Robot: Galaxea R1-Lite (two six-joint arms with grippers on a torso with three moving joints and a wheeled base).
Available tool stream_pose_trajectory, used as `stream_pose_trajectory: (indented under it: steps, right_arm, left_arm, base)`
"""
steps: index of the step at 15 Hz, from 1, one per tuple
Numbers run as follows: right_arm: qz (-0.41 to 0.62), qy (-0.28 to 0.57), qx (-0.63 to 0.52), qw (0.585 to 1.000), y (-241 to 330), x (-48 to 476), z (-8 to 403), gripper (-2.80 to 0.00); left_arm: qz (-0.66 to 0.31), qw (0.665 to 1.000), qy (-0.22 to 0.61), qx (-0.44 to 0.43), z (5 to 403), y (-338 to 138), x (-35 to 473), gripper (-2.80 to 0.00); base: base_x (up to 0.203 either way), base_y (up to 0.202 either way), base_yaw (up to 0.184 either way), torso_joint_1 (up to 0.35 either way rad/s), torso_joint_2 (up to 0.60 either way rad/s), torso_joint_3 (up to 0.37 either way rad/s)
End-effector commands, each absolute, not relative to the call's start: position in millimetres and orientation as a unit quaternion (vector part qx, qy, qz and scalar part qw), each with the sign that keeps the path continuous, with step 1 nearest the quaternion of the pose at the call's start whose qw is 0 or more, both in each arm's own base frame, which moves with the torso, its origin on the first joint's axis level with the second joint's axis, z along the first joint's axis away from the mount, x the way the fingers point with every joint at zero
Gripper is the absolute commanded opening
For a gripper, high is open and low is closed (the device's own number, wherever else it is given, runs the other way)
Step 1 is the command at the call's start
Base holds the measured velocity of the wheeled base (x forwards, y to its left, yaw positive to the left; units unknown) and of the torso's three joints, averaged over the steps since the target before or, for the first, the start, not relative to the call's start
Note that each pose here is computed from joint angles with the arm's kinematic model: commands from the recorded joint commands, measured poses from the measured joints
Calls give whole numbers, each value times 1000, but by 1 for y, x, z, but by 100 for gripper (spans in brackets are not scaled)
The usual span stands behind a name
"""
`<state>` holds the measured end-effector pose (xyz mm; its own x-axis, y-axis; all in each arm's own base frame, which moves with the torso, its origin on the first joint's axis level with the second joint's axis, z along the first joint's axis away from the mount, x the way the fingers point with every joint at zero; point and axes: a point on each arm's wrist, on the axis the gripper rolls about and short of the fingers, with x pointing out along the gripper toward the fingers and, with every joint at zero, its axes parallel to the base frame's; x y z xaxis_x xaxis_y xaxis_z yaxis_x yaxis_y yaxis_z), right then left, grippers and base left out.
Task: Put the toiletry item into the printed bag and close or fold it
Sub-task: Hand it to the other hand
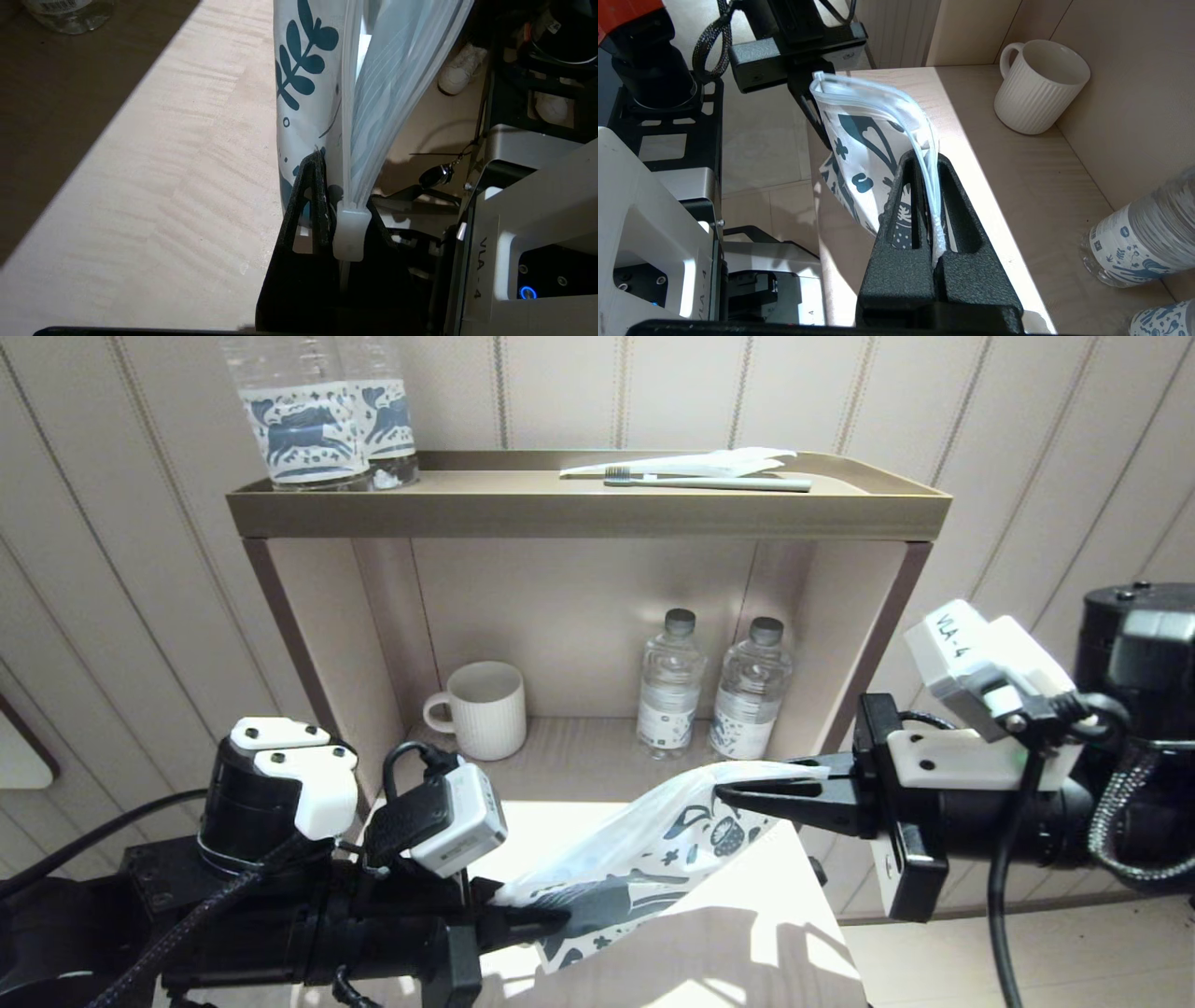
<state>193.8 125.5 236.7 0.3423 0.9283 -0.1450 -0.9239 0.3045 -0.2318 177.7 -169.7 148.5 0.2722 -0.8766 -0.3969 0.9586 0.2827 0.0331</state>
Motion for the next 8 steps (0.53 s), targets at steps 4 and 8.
stream_pose_trajectory:
  steps: [4, 8]
  right_arm:
    - [553, 26, -142, 820, 129, 201, 231, -280]
    - [532, 49, -150, 832, 129, 202, 233, -280]
  left_arm:
    - [-576, 797, 134, 126, 163, -168, 176, -280]
    - [-576, 796, 138, 126, 161, -168, 176, -280]
  base:
    - [0, 0, 0, 0, 0, 0]
    - [0, 0, 0, 0, 0, 0]
